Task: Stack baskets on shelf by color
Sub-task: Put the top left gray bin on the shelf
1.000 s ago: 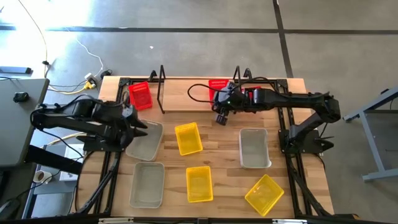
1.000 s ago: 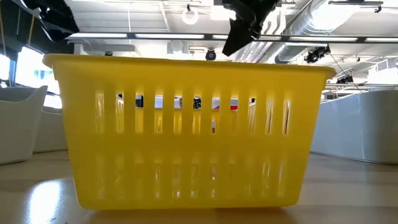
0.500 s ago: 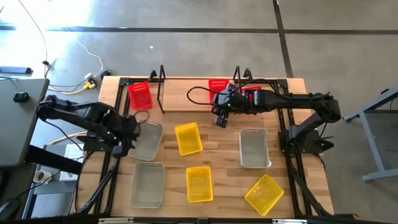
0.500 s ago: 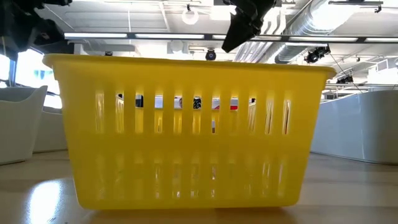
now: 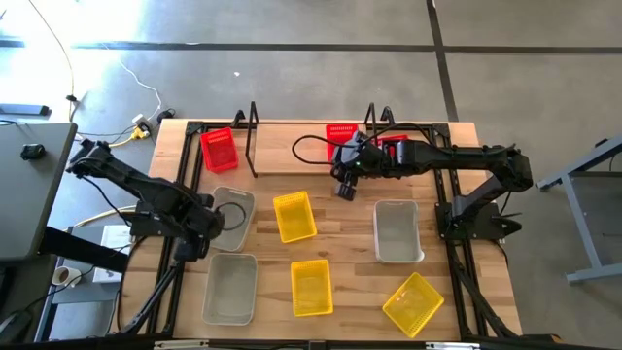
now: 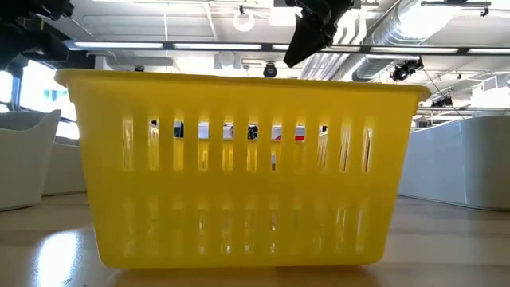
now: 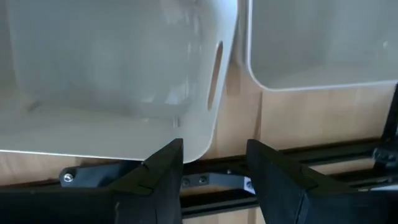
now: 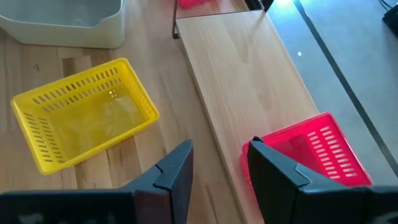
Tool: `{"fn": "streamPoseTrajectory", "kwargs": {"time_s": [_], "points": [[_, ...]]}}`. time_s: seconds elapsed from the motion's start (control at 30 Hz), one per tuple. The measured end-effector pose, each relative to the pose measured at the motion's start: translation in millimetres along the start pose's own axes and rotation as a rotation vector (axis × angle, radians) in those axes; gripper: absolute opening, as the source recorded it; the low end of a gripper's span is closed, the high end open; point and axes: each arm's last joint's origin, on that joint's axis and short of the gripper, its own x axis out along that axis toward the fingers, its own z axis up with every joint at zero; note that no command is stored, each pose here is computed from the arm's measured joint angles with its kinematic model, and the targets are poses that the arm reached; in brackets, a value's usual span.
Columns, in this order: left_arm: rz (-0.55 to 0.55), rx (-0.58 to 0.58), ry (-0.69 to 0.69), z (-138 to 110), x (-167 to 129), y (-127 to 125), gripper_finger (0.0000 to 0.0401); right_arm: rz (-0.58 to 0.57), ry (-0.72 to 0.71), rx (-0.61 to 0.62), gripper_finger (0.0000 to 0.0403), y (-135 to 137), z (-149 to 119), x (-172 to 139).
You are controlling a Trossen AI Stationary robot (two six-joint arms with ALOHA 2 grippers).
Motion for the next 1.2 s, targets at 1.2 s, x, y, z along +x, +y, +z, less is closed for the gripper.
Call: {"fn": "streamPoseTrajectory", "kwargs": {"time_s": [1.2], "points": [[0.149, 0.157, 0.329, 52.4, 72.8, -18.0, 0.0168, 0.002, 0.000, -0.108, 0.0138, 0.1, -0.1, 0.3]]}}
